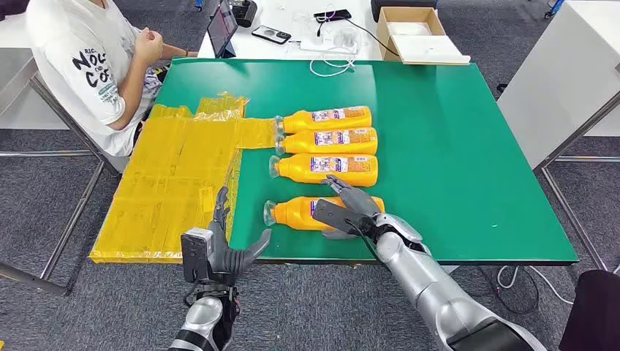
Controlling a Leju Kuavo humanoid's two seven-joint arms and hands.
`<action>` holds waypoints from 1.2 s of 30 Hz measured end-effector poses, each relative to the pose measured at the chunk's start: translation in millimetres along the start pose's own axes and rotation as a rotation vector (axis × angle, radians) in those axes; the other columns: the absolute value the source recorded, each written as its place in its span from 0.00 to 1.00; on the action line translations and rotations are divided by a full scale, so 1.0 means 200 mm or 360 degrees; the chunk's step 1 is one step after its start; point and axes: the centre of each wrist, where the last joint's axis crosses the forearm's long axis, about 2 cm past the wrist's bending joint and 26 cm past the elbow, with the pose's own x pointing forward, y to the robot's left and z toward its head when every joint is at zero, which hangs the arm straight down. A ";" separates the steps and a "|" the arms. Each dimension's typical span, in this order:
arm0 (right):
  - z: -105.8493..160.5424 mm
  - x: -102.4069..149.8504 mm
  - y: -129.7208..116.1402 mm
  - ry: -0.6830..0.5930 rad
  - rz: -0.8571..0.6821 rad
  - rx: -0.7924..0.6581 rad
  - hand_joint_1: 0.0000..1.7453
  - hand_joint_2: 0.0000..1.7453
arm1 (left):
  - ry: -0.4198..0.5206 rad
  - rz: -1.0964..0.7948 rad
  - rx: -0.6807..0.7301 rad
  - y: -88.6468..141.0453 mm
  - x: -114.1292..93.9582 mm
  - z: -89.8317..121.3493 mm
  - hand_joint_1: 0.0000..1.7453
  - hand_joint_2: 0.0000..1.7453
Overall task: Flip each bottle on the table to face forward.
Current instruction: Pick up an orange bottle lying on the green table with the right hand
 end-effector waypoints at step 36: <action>-0.01 -0.06 -0.08 0.0325 0.0254 0.0199 1.00 1.00 | 0.0071 0.0014 -0.0002 0.01 -0.04 -0.01 0.00 1.00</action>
